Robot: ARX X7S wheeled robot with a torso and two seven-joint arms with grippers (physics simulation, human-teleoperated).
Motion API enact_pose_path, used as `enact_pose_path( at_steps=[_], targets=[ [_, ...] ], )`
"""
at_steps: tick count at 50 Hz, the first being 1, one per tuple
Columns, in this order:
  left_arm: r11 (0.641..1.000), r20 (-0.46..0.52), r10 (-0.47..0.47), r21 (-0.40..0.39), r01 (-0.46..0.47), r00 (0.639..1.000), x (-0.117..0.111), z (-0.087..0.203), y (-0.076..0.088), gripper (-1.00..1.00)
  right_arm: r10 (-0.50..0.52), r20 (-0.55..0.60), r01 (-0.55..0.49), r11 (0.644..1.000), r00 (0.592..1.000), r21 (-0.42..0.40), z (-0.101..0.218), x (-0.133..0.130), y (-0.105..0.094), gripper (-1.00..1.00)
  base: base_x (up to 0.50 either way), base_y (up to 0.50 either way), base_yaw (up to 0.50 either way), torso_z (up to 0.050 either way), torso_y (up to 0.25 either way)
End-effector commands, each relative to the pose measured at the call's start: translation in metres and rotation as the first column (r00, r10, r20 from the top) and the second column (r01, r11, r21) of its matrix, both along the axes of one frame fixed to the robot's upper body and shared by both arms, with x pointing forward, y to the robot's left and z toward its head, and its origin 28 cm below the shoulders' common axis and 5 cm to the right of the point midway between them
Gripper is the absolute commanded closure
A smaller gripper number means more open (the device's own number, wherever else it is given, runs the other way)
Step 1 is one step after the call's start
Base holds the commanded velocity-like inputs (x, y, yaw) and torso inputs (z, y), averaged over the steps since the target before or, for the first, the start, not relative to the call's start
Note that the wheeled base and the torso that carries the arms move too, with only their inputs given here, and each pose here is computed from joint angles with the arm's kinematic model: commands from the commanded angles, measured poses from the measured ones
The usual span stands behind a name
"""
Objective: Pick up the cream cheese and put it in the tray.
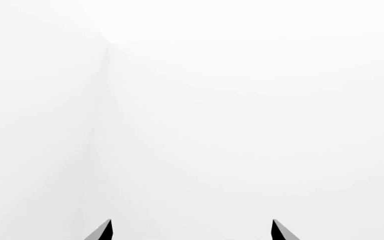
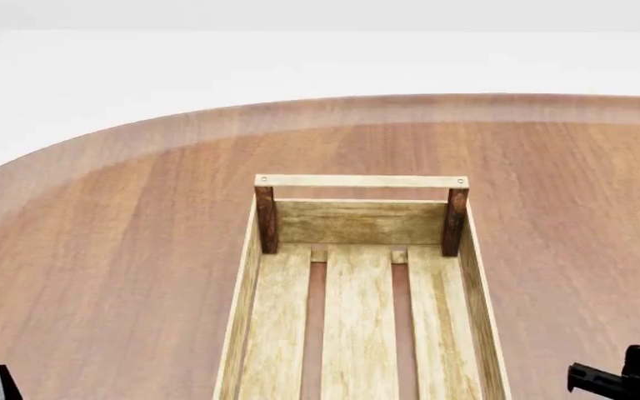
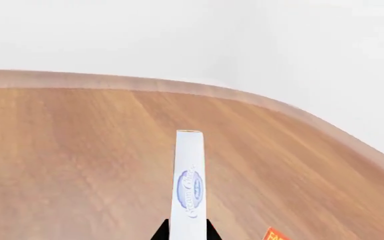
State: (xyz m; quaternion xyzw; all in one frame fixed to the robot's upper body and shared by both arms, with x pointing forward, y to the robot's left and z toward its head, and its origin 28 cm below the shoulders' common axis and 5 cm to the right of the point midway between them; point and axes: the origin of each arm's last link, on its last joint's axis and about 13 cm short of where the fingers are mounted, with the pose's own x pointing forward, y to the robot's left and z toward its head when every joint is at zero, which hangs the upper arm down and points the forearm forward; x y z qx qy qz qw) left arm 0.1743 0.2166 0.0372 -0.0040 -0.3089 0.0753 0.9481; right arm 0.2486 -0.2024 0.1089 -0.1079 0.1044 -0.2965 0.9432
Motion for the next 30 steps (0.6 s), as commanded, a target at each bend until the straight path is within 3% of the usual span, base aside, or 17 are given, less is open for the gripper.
enact_pose_path(
  at_steps=[1, 11, 17, 30],
  targets=[
    [1.0, 0.0, 0.001, 0.001, -0.001, 1.0, 0.0, 0.0, 0.0, -1.0, 0.07, -0.019, -0.071, 0.996, 0.997, -0.059, 0.014, 0.02, 0.006, 1.0, 0.0, 0.0, 0.0, 0.0, 0.0],
    [1.0, 0.0, 0.002, 0.003, -0.002, 1.0, 0.001, 0.0, 0.0, -1.0, 0.166, -0.027, -0.168, 0.983, 0.986, -0.071, 0.021, 0.023, 0.018, 1.0, 0.0, 0.0, 0.0, 0.0, 0.001],
    [1.0, 0.002, 0.003, 0.001, -0.003, 1.0, 0.0, 0.0, 0.001, -1.0, 0.291, -0.019, -0.291, 0.957, 0.956, -0.006, 0.026, 0.021, 0.024, 1.0, 0.0, 0.0, 0.0, 0.0, 0.0],
    [1.0, 0.001, 0.002, 0.005, -0.002, 1.0, 0.0, 0.0, 0.0, -1.0, 0.411, 0.035, -0.412, 0.906, 0.911, 0.097, 0.037, 0.012, 0.028, 1.0, 0.0, 0.0, 0.0, 0.0, 0.001]
  ],
)
